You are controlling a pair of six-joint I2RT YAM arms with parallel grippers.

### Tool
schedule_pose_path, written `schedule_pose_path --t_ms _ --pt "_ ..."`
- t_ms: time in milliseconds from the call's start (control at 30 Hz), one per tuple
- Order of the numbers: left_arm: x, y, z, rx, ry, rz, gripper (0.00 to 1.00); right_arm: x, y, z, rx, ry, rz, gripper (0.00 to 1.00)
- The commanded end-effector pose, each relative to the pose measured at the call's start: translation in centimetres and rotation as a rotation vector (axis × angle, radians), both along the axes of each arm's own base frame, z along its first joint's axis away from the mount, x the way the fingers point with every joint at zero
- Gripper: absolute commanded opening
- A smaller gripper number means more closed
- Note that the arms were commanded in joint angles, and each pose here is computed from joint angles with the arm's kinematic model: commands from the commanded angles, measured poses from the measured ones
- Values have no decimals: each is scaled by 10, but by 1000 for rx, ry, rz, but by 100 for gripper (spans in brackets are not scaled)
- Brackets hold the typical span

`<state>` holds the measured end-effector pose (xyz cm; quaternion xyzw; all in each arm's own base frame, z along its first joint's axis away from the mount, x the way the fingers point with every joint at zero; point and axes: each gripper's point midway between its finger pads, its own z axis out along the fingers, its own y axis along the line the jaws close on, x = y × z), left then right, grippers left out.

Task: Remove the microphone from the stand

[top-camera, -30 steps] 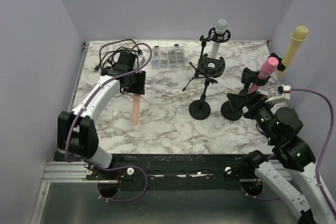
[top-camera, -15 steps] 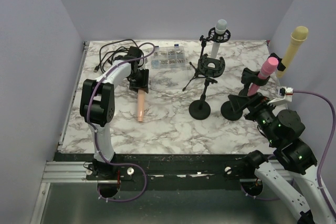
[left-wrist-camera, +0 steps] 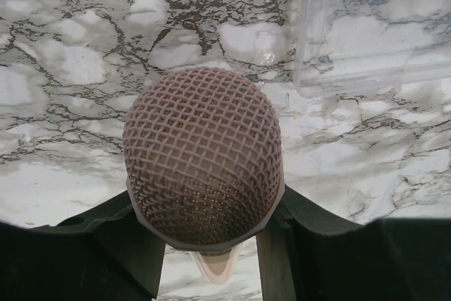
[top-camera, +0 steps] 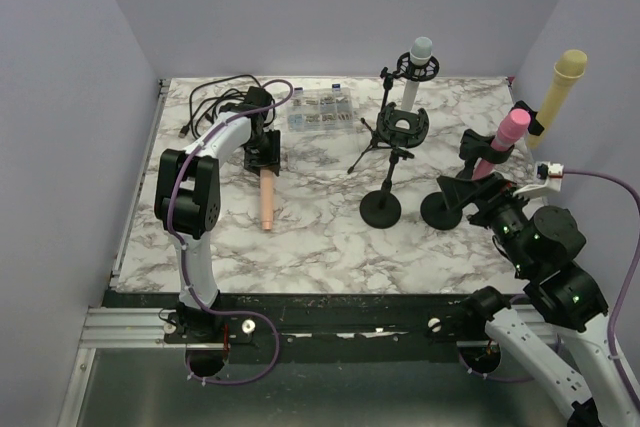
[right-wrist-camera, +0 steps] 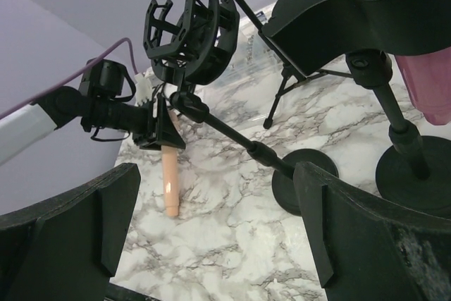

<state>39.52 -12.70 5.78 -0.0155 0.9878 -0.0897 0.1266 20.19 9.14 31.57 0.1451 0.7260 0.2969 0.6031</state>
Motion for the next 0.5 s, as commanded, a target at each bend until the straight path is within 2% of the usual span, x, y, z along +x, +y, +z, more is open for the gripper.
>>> schedule_pose_path --t_ms 0,67,133,467 --pt "1 5 2 22 -12 35 33 5 0 8 -16 -18 -8 100" --pt "2 5 2 23 -14 35 40 6 5 10 -11 -8 10 100" --pt "2 5 2 21 -11 26 52 7 8 8 -12 5 23 100" --pt "3 5 3 18 -31 26 57 0 3 3 14 5 9 100"
